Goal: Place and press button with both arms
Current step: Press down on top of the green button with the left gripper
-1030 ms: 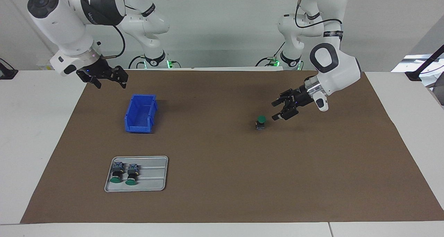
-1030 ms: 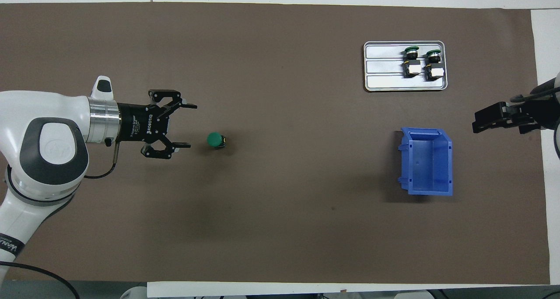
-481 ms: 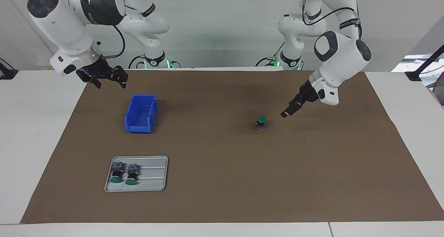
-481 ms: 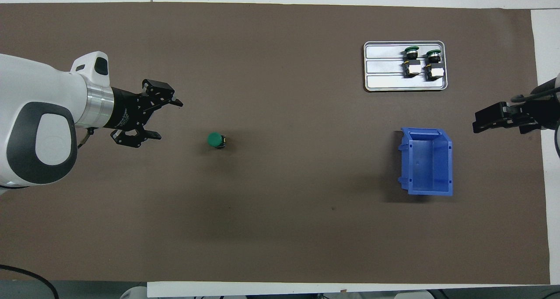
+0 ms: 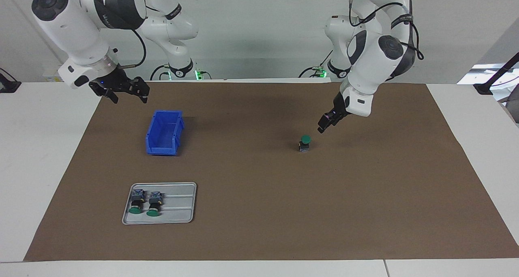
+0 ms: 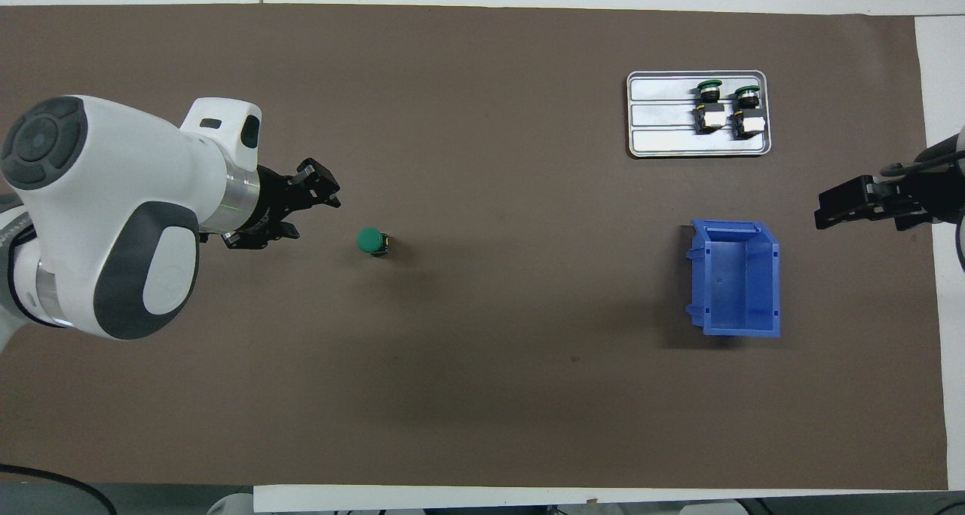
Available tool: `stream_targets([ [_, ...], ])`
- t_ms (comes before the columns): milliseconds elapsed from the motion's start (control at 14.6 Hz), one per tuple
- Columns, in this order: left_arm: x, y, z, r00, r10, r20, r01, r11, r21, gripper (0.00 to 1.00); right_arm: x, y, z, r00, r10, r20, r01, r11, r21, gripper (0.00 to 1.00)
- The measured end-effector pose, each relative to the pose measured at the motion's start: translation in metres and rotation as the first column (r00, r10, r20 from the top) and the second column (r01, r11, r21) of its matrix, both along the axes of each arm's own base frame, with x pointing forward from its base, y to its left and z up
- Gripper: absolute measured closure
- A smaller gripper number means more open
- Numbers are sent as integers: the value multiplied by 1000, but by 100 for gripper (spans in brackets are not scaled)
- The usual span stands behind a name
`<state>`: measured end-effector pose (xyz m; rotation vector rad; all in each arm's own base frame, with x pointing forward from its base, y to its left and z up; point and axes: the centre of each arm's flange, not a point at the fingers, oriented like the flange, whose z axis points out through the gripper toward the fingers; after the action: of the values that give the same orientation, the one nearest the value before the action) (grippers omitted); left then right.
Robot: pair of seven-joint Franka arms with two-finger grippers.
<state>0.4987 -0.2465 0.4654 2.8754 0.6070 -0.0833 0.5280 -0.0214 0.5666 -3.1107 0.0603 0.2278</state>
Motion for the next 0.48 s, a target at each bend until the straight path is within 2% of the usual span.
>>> stream_targets([
  [275, -13, -24, -9, 985, -170, 18, 169, 984, 57, 80, 0, 0, 0, 1000, 0, 0, 0, 1000, 0, 1],
  [343, -16, -29, -15, 981, -193, 11, 192, 979, 67, 88, 0, 0, 0, 1000, 0, 0, 0, 1000, 0, 1],
  [412, -17, -35, -22, 978, -207, 3, 207, 976, 74, 89, 0, 0, 0, 1000, 0, 0, 0, 1000, 0, 1],
  [481, -17, -39, -30, 976, -217, -3, 216, 973, 79, 96, 0, 0, 0, 1000, 0, 0, 0, 1000, 0, 1],
])
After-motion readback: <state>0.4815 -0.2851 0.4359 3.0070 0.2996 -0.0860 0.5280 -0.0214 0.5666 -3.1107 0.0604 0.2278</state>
